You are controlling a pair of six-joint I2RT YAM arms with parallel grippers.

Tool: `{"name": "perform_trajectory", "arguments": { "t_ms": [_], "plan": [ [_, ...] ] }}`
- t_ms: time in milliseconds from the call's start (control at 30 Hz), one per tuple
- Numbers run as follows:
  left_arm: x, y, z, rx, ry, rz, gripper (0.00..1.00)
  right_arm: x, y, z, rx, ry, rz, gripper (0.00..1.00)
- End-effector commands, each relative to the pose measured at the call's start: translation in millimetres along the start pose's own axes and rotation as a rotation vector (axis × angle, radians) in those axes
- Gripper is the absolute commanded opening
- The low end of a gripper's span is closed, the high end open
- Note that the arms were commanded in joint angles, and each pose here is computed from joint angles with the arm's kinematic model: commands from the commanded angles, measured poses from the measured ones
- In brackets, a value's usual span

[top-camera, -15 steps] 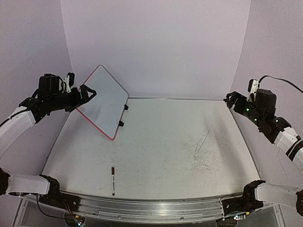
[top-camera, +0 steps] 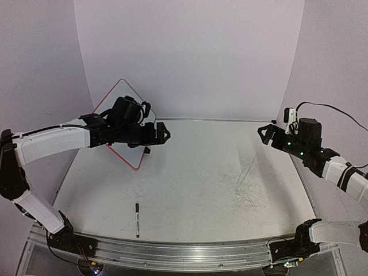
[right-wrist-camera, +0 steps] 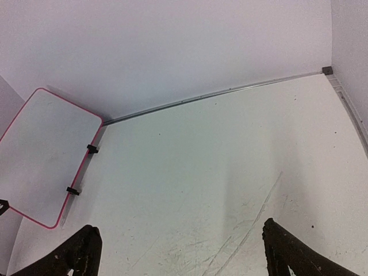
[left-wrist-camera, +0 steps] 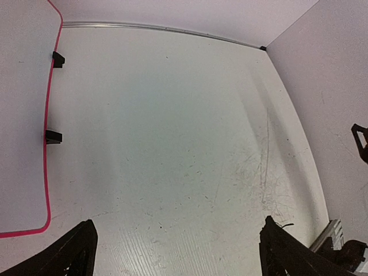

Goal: Write a sentence on the whiteboard
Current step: Move the whiteboard to the center of the board.

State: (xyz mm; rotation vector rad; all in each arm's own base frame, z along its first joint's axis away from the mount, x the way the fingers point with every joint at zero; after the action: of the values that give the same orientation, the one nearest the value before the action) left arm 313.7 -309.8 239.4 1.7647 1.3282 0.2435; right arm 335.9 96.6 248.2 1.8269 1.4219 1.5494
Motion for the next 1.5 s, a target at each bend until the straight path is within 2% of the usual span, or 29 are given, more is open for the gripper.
{"name": "perform_trajectory", "arguments": {
  "t_ms": [0,133,267,367,500,667,833,1033,1467],
  "plan": [
    [-13.4,-1.1,24.6,-0.060,0.176,-0.028,0.99,19.8,4.7,-0.7,-0.027,0.109,0.009,0.98],
    [-12.1,-9.7,48.7,-0.109,0.382,-0.172,0.99,21.8,3.8,-2.6,-0.029,0.120,0.007,0.98],
    [-1.1,-17.0,75.1,-0.180,0.497,-0.316,0.98,21.0,3.9,-5.1,-0.038,0.117,-0.001,0.98],
    [9.2,-12.3,90.6,-0.279,0.589,-0.349,0.95,21.2,3.0,-6.6,-0.037,0.121,-0.004,0.98],
    [27.7,-11.9,111.2,-0.404,0.720,-0.347,0.84,22.5,1.8,-8.7,-0.036,0.131,-0.005,0.98],
    [70.1,-32.2,151.3,-0.383,0.771,-0.500,0.82,24.3,2.4,-10.4,-0.038,0.139,-0.012,0.98],
    [84.7,-36.9,168.3,-0.444,0.829,-0.501,0.78,21.0,-0.8,-7.8,-0.031,0.128,-0.023,0.98],
    [105.4,-48.3,179.2,-0.459,0.863,-0.561,0.70,16.8,-6.0,0.1,-0.013,0.116,-0.024,0.98],
    [144.3,-58.5,183.3,-0.482,0.933,-0.633,0.69,15.8,-6.1,4.1,-0.017,0.115,-0.022,0.98]
  ]
}}
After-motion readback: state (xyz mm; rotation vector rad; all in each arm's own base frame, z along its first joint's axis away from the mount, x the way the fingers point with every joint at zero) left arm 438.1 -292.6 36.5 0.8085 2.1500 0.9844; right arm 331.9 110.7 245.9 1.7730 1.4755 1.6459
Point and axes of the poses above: each gripper's point midway between its finger pads, its own z axis out along the fingers, its own x axis along the line the jaws close on, y = z × x, the point moved 2 cm from there along -z, back along the fingers, and after that the axes turned 8 degrees about z, right-handed, at the moved point
